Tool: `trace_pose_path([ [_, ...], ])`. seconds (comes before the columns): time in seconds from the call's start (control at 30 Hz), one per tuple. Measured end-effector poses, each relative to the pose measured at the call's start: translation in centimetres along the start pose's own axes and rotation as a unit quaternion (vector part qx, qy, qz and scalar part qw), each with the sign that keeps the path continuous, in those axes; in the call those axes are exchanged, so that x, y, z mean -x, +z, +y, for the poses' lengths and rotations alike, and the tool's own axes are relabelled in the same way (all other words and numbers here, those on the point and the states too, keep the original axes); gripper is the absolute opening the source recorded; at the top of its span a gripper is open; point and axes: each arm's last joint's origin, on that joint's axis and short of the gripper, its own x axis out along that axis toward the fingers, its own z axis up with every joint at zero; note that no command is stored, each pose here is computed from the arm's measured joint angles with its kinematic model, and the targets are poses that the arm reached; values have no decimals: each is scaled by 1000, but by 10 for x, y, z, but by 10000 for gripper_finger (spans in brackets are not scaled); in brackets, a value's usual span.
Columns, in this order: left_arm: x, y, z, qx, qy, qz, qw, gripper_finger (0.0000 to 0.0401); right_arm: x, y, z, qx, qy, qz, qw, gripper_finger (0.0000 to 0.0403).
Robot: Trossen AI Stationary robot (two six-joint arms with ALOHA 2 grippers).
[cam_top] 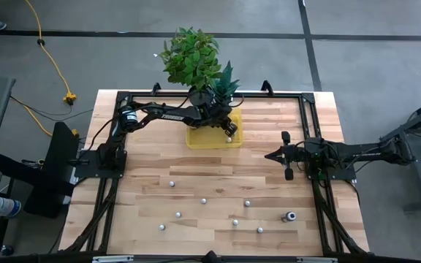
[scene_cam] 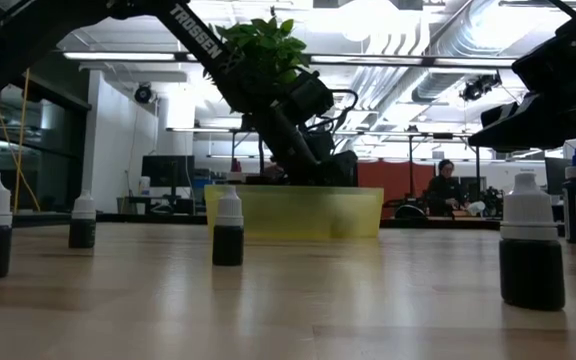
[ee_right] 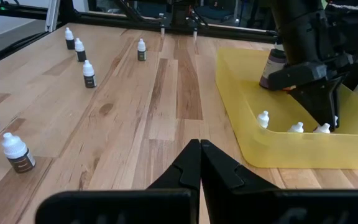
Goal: Pick & Place food coloring
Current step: Put the small violet food coloring bottle into the yellow bin, then put the top left small green food coloring bottle into the yellow bin
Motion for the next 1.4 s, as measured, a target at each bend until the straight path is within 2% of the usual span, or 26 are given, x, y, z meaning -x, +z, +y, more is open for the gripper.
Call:
trace_pose_path([
  [0.23, 0, -2, -2, -5, -2, 5, 1000, 91, 0, 0, 0, 0, 0, 0, 1000, 0],
  [0.57, -1, -4, -3, -7, 9, 2, 1000, 119, 0, 0, 0, 0, 0, 0, 1000, 0],
  [0.93, 29, 19, -6, -27, -1, -29, 999, 145, 0, 0, 0, 0, 0, 0, 1000, 0],
  [1.17, 60, 36, -16, -29, -43, -58, 997, 148, 0, 0, 0, 0, 0, 0, 1000, 0],
  [1.4, 94, 43, -39, -85, -118, -69, 987, 148, 0, 0, 0, 0, 0, 0, 1000, 0],
])
